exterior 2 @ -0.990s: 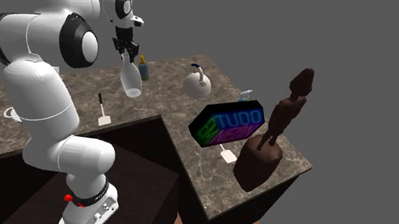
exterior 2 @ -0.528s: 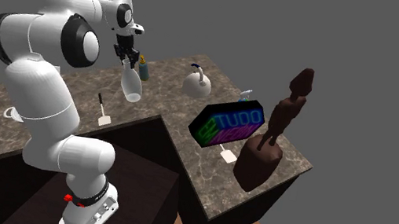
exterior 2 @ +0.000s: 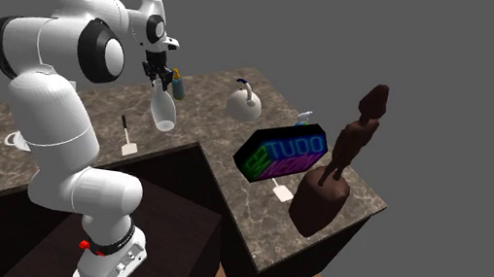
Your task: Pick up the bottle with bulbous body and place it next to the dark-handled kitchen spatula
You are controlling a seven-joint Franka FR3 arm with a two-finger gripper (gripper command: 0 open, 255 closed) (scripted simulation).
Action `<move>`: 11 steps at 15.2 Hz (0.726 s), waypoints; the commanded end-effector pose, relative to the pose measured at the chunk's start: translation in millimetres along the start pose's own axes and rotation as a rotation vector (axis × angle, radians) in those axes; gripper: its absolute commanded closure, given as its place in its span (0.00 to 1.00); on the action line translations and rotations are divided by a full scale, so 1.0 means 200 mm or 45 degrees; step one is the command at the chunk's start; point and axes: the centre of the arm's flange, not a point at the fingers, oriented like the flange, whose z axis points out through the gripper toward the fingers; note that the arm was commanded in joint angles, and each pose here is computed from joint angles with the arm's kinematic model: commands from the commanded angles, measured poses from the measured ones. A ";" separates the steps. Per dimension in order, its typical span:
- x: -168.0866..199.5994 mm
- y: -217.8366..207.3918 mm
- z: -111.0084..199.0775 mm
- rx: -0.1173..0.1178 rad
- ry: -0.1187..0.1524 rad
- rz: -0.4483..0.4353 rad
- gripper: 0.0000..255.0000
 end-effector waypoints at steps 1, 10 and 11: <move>0.00 0.00 0.00 0.000 0.001 0.000 1.00; 0.00 0.00 0.00 0.000 0.001 0.000 0.00; 0.00 0.00 -0.06 0.000 0.001 0.000 0.00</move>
